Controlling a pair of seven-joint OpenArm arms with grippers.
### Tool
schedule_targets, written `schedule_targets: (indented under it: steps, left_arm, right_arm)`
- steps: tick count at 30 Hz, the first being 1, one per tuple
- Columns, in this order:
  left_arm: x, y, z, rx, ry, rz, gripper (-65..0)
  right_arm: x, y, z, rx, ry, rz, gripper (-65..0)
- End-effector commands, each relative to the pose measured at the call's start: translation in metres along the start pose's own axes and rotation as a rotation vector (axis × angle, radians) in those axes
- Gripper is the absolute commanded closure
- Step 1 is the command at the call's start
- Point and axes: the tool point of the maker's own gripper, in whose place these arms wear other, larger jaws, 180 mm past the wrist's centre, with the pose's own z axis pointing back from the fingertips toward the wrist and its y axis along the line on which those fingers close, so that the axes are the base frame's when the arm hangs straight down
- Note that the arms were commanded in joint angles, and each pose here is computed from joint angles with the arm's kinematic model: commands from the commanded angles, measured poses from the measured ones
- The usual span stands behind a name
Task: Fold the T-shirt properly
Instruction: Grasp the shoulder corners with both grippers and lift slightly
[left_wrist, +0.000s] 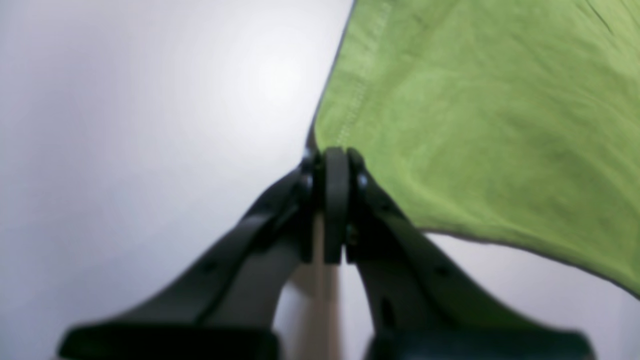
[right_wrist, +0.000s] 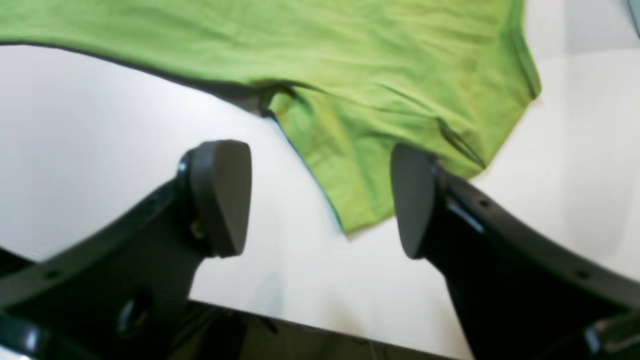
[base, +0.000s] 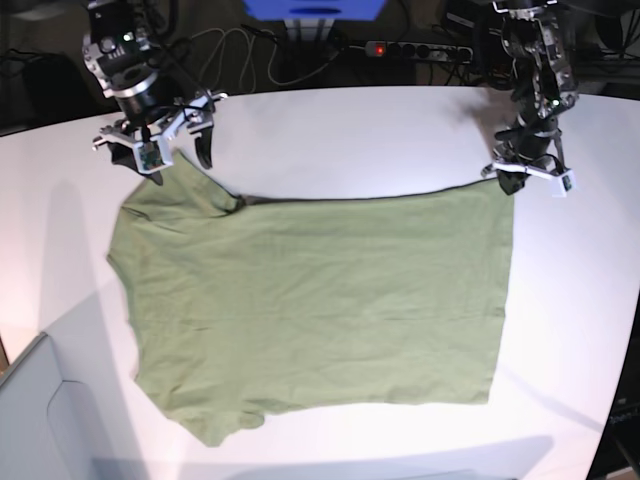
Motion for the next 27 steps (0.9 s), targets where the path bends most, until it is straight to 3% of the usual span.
schedule_targets:
  steps: [1, 11, 23, 27]
  left_arm:
    - [-0.003, 0.003, 0.003, 0.007, 0.020, -0.007, 0.0]
    - [-0.005, 0.006, 0.004, 0.012, 0.026, -0.011, 0.0]
    - [-0.004, 0.006, 0.004, 0.016, 0.022, -0.015, 0.0]
    - [-0.005, 0.005, 0.004, 0.015, 0.023, -0.015, 0.0]
  right_arm:
    - [0.004, -0.004, -0.002, -0.003, -0.021, 0.007, -42.5]
    - [-0.042, -0.040, -0.043, -0.077, 0.101, -0.028, -42.4]
    - [-0.078, -0.042, -0.050, -0.075, 0.193, -0.047, -41.8]
    - [-0.082, -0.040, -0.048, -0.070, 0.206, -0.046, -31.9]
